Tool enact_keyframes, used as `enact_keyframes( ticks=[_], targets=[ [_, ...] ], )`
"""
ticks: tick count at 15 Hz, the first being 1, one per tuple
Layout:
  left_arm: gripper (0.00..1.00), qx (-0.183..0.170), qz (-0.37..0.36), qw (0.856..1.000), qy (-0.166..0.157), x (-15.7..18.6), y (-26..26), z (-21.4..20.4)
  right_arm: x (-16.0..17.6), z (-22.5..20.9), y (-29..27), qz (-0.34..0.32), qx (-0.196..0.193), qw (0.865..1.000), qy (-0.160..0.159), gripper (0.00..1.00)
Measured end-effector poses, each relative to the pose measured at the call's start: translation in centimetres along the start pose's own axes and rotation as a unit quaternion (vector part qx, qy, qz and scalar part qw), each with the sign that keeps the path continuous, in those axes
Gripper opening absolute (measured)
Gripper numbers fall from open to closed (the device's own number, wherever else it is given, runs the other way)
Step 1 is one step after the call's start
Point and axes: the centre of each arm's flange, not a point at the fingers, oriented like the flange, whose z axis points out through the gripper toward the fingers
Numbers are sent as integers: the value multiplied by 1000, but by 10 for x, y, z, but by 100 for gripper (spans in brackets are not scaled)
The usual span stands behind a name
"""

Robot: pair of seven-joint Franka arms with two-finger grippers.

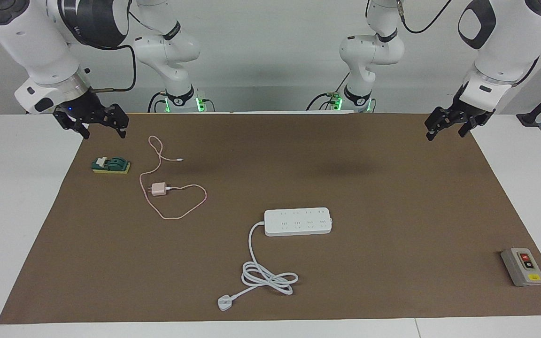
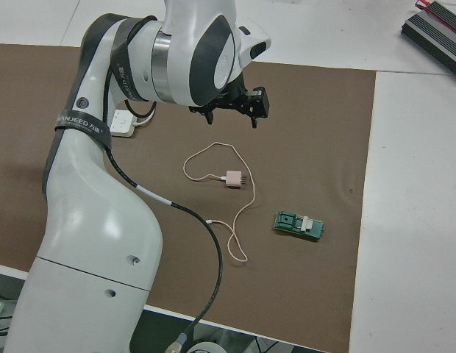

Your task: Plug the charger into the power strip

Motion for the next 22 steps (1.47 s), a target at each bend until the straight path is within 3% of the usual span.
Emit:
enact_keyframes(
  ticks=[7, 11, 14, 18, 22],
  targets=[
    [100, 0, 1, 1000, -1, 0, 2, 0, 0, 1, 0, 17, 0, 1000, -1, 100],
    [100, 0, 5, 1000, -1, 0, 4, 0, -5, 8, 0, 120, 3, 993, -10, 100],
    [100, 0, 6, 1000, -1, 0, 5, 0, -15, 17, -3, 206, 15, 978, -24, 100],
    [100, 0, 5, 1000, -1, 0, 4, 0, -21, 25, -8, 313, 45, 948, -43, 100],
    [100, 0, 5, 1000, 0, -1, 4, 0, -22, 49, -1, 457, 105, 878, -91, 100]
  ],
)
